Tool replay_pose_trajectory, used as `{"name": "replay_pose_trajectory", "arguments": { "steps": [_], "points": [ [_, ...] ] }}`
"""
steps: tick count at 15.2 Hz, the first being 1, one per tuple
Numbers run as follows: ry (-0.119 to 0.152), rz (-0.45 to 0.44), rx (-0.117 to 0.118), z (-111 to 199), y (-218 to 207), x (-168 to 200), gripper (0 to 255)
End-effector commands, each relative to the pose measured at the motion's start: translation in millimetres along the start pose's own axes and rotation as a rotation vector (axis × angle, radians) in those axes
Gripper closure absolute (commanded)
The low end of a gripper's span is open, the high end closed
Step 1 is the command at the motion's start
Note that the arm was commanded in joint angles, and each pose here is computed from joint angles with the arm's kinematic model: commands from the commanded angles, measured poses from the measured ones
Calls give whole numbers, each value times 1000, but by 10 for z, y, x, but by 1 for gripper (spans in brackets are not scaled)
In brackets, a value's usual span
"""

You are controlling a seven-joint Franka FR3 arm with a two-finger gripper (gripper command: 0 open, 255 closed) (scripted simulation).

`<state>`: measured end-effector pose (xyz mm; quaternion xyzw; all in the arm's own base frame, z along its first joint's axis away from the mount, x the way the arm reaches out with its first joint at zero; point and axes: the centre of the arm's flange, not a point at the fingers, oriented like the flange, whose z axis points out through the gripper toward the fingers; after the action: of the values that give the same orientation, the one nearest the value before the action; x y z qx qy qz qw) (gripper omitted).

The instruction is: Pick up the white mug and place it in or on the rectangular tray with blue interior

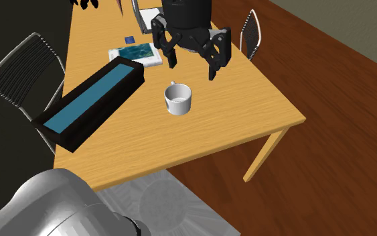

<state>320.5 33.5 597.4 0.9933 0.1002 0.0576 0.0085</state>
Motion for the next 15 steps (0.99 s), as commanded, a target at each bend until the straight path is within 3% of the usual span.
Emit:
{"name": "replay_pose_trajectory", "arguments": {
  "steps": [1, 15],
  "points": [
    [0, 0, 0, 0, 0, 0, 0],
    [-35, -29, 62, 1593, -444, 829, 0]
  ]
}}
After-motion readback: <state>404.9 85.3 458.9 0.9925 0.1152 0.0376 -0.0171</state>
